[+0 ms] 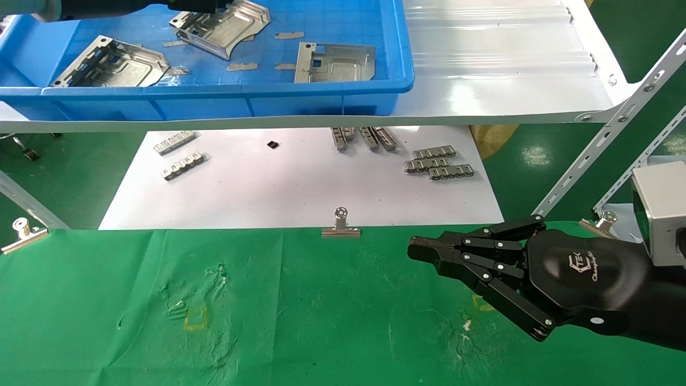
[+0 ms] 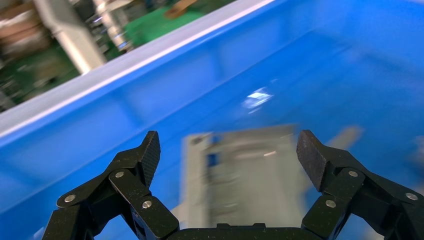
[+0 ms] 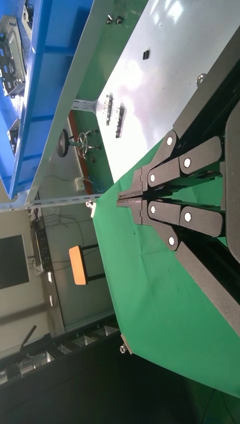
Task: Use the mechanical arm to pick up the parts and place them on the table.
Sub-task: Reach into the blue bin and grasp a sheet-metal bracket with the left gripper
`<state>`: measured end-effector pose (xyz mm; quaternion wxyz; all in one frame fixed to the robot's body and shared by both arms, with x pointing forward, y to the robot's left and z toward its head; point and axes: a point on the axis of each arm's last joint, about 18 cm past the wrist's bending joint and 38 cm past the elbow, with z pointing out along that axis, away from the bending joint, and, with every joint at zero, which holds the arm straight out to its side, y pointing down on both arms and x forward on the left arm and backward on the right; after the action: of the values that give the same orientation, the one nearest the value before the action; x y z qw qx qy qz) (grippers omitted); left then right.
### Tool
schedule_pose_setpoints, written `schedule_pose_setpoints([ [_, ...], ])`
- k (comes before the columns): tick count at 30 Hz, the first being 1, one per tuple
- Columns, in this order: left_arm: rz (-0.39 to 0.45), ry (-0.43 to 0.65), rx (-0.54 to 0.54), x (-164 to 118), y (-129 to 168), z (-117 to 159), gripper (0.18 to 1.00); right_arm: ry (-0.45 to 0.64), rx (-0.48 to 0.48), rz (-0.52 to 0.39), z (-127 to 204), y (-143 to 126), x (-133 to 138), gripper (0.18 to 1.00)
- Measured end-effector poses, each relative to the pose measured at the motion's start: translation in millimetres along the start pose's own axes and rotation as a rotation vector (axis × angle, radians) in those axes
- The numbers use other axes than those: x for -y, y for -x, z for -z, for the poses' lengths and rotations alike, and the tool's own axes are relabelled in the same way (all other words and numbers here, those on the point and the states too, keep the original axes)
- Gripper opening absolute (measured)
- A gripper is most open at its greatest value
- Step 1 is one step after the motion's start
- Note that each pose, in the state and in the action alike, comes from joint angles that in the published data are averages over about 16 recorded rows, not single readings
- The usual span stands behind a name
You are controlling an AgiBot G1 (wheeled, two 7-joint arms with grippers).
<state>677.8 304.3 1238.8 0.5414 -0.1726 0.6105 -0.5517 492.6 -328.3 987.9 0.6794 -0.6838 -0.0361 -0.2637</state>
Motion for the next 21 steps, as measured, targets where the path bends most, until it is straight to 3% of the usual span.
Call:
schedule_pose_setpoints([
  [11, -0.005, 0.11, 0.106, -13.8, 12.6, -10.4, 0.993, 0.0, 0.0, 0.0, 0.0, 0.0, 0.0, 0.213],
  [21, 0.016, 0.137, 0.104, -19.1, 14.1, -7.4, 0.919, 0.0, 0.0, 0.0, 0.0, 0.0, 0.0, 0.317],
])
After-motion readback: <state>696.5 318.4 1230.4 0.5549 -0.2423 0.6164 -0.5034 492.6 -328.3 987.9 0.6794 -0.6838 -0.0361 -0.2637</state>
